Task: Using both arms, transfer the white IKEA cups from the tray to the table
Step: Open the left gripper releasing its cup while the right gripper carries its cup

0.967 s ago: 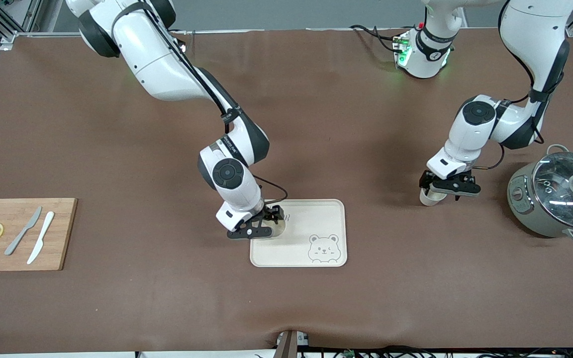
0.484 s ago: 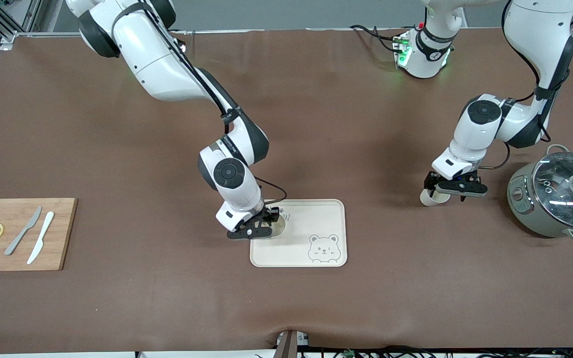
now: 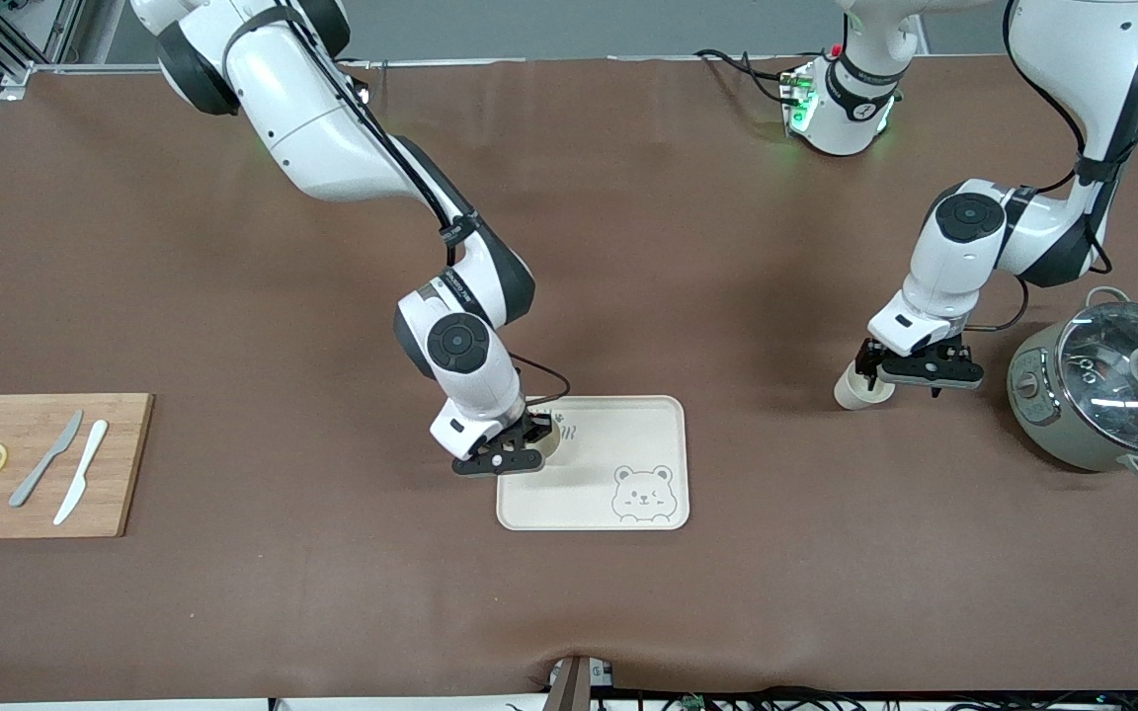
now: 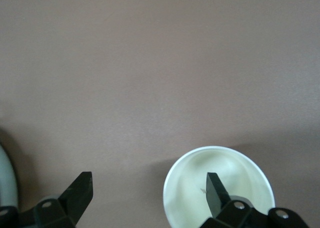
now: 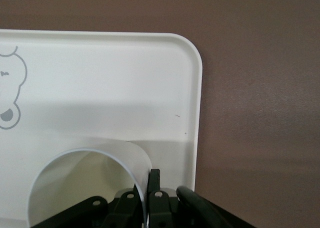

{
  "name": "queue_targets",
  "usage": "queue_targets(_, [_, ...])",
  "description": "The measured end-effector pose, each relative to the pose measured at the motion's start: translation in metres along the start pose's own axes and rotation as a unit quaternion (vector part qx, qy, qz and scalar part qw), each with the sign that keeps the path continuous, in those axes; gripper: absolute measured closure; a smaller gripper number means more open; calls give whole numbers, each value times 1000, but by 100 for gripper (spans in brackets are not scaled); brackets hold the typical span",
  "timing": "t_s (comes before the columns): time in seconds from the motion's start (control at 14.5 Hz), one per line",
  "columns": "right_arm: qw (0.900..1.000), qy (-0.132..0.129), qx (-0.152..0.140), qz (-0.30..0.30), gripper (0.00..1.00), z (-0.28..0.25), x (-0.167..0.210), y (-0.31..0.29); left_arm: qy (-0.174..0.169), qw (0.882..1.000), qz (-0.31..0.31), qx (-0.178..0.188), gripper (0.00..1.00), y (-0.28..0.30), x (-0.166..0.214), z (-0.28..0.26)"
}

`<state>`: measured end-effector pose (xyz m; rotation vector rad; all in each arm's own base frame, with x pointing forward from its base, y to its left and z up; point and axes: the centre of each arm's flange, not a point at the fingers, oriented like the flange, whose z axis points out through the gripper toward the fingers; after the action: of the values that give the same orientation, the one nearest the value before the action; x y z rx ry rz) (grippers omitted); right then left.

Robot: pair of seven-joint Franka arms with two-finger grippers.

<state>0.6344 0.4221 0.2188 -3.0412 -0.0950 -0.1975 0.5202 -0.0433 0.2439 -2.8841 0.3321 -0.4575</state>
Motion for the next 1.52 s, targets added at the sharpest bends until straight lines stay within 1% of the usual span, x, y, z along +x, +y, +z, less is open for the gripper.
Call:
queue_targets(0.41, [1000,3,1,11,96,-3,5,4,-6,1000,0,16,0,-4,9,-9])
queue_targets(0.55, [1000,9,7,22,96,-10,12,6,-11,1000,-8,20,0,-2,17,-14])
queue_targets(0.62, [999,10,12,28,96,-17,16,7,-19,999,-14,24,0,1,25,-20])
queue_targets(0.76, [999,1,12,39,96,-38,23,11,-48,998,-18,30,0,10,48,-37])
queue_targets(0.97, [998,-14,2,58,96,-98,38,34,-99,995,-16,3,0,1,97,-86])
queue_targets(1.11, [998,-28,-8,62,96,-148,44,56,-114,993,-18,-1,0,-14,126,-126])
queue_targets(1.17, [998,-36,-14,55,96,-173,46,69,-113,993,-21,-7,0,-16,136,-141])
queue_targets(1.24, [998,-44,-19,45,96,-195,48,85,-108,994,-25,-21,0,-14,145,-153])
queue_targets(1.38, [998,-60,-27,25,96,-233,51,128,-91,993,-36,-65,0,-2,159,-174])
queue_targets(1.52, [997,-75,-32,3,96,-259,51,174,-79,992,-40,-94,0,14,170,-192])
